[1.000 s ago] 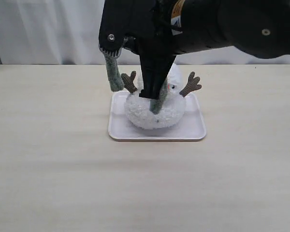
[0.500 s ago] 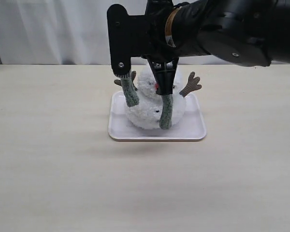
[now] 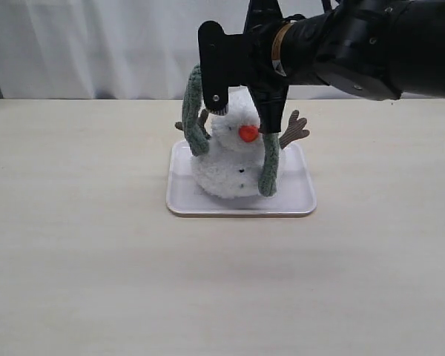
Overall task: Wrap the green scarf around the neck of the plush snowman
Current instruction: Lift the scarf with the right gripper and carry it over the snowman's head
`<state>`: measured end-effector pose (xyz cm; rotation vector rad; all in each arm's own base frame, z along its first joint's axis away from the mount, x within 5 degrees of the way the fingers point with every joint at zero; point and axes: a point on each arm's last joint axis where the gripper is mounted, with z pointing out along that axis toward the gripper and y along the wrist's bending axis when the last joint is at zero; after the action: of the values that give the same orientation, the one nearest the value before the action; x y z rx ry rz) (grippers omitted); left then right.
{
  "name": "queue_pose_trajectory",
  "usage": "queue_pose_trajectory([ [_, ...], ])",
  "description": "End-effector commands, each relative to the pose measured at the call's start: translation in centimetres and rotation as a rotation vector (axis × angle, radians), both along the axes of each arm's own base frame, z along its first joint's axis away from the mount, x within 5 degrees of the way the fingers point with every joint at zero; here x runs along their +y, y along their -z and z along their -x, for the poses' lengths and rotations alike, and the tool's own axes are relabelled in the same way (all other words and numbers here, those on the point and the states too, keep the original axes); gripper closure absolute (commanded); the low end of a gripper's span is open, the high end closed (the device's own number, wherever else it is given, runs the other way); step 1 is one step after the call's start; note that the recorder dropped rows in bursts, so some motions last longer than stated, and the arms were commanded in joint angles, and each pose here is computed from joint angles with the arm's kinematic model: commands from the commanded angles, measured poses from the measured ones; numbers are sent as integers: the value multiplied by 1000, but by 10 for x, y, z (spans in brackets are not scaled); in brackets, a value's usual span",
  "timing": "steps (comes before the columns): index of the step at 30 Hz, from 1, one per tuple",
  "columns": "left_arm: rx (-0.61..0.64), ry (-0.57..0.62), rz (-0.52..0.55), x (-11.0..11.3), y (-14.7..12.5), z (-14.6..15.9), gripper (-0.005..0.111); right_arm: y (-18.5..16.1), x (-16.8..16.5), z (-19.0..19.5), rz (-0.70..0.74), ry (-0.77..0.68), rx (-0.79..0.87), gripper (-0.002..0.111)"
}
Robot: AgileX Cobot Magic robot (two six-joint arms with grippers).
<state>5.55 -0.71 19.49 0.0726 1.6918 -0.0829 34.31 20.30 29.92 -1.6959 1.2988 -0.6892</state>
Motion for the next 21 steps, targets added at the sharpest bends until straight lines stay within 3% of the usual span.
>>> queue_pose_trajectory([
  [1,-12,4,3,0,0,0,107,1,-5,-6,12,2,-21,104],
  [13,-7,5,1,0,0,0,107,-40,20,33,-134,-85,-82,104],
  [18,-7,5,2,0,0,0,107,-63,7,48,-298,1,-25,104],
  [21,-7,5,2,0,0,0,107,-57,2,51,-238,35,49,104],
])
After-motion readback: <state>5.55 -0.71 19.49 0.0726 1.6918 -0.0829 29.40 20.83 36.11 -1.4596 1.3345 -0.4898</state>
